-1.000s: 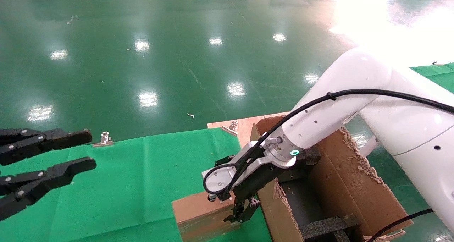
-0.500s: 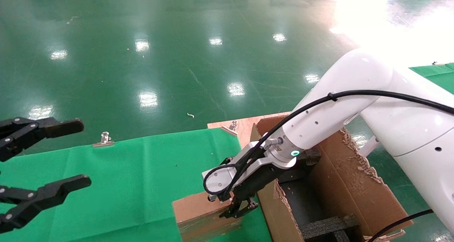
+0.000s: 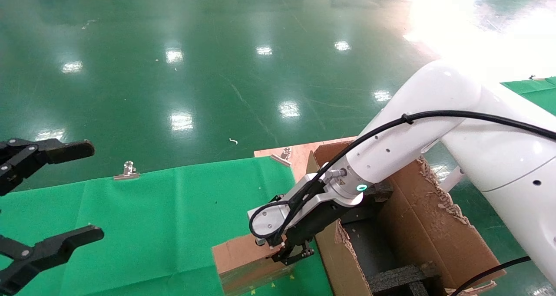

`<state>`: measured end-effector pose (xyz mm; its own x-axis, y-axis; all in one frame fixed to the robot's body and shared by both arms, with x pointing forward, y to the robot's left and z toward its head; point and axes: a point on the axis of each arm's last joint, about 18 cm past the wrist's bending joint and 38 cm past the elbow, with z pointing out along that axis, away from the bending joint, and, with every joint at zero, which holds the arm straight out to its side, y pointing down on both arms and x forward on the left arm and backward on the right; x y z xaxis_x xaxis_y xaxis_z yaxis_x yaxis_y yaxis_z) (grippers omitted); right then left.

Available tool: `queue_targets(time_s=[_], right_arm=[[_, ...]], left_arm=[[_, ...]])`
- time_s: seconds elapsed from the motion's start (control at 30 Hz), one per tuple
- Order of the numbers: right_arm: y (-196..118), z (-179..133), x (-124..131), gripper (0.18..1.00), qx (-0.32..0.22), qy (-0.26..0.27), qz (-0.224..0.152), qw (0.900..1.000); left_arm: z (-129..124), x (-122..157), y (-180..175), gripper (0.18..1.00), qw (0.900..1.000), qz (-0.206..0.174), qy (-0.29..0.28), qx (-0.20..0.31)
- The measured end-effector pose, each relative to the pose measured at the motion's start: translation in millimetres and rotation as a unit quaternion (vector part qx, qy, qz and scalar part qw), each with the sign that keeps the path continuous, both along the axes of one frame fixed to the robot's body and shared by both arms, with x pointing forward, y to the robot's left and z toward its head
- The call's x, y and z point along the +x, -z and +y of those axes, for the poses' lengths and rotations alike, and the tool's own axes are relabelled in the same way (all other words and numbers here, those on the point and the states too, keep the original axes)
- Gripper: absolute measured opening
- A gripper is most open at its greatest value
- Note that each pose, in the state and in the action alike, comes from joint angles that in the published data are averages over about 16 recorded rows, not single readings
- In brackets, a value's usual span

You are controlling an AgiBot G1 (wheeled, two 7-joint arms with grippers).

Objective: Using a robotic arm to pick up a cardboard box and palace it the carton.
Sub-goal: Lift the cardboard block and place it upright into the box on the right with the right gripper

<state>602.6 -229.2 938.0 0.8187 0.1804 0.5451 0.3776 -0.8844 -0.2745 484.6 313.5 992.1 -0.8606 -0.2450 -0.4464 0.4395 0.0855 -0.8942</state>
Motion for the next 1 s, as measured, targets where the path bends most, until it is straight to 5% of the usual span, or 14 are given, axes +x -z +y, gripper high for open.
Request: queue_targets(time_s=[0.63, 1.0], right_arm=[[-167.0, -74.0, -26.5, 0.386, 0.08, 0.068, -0.141, 0.984], [-181.0, -157.4, -59.0, 0.383, 0.077, 0.173, -0.155, 0.97]], left_arm=[[0.0, 0.0, 0.0, 1.001, 1.0, 0.0, 0.0, 0.0], [0.0, 0.0, 0.0, 1.001, 1.0, 0.0, 0.0, 0.0]])
